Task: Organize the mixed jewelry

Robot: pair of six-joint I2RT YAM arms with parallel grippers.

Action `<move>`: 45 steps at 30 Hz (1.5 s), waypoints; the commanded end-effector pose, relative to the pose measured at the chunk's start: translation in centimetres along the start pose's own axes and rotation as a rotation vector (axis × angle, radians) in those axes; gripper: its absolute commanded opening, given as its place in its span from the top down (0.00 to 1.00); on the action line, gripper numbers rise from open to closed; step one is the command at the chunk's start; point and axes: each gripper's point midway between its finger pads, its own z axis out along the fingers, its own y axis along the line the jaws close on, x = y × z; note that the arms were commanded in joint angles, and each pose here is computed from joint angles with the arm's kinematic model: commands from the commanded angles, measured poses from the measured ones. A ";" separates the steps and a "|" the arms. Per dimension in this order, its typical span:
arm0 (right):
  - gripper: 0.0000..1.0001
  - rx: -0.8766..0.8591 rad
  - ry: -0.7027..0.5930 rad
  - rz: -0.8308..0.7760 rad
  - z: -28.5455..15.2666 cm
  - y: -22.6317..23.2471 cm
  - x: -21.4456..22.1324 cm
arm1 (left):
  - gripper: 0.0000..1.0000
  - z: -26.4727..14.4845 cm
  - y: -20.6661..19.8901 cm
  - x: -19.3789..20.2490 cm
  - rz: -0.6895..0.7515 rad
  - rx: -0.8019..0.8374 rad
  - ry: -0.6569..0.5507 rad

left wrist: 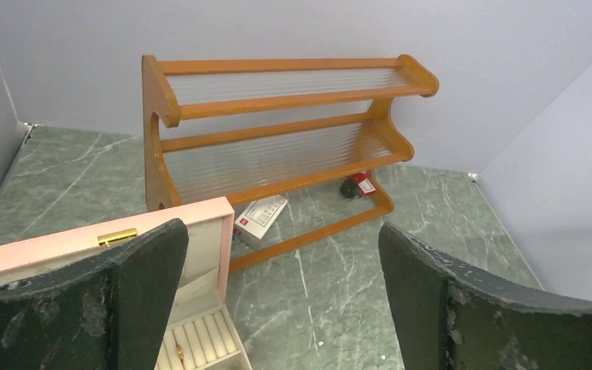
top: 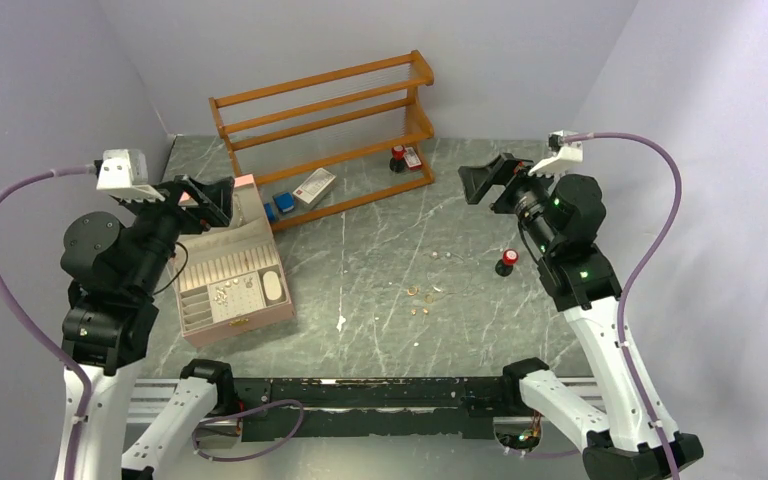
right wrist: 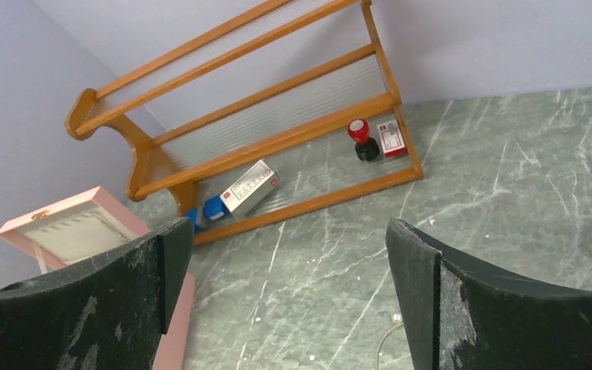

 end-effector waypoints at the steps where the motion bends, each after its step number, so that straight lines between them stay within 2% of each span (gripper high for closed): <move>1: 0.00 0.012 -0.001 0.013 0.2 -0.6 0.6 | 0.02 0.5 -0.5 0.3 -0.006 0.040 -0.005; 9: 0.00 -0.005 0.130 0.050 1.8 -1.2 5.0 | 0.02 1.0 -0.3 1.9 -0.012 0.047 0.027; 14: 0.00 -0.086 0.242 0.150 3.2 -0.4 9.8 | 0.02 1.2 -0.1 2.9 -0.013 0.047 0.051; 20: 0.00 -0.185 0.460 0.272 4.5 3.6 19.0 | 0.02 1.2 -1.6 4.9 -0.055 0.130 0.148; 22: 0.00 -0.239 0.524 0.295 4.6 5.1 21.4 | 0.02 1.3 -1.0 5.5 -0.073 0.089 0.179; 26: 0.00 -0.320 0.608 0.193 4.8 10.0 26.2 | 0.02 1.8 0.8 7.1 -0.090 0.002 0.199; 30: 0.02 -0.372 0.670 0.151 5.9 15.0 29.7 | 0.02 2.2 0.3 7.9 -0.080 0.045 0.225; 32: 0.08 -0.408 0.705 0.149 6.4 17.6 31.7 | 0.03 2.3 0.1 7.9 -0.072 0.061 0.225; 36: 0.27 -0.425 0.731 0.125 8.1 22.0 35.3 | 0.05 2.3 0.9 8.1 -0.089 0.010 0.222; 38: 0.32 -0.403 0.720 0.137 9.2 23.4 36.4 | 0.05 2.3 1.1 8.2 -0.088 -0.001 0.227; 41: 0.37 -0.342 0.703 0.140 10.8 24.0 38.2 | 0.05 2.2 1.0 8.1 -0.088 0.000 0.232; 45: 0.50 -0.260 0.675 0.110 12.6 23.9 39.8 | 0.02 1.9 0.9 7.9 -0.079 0.003 0.232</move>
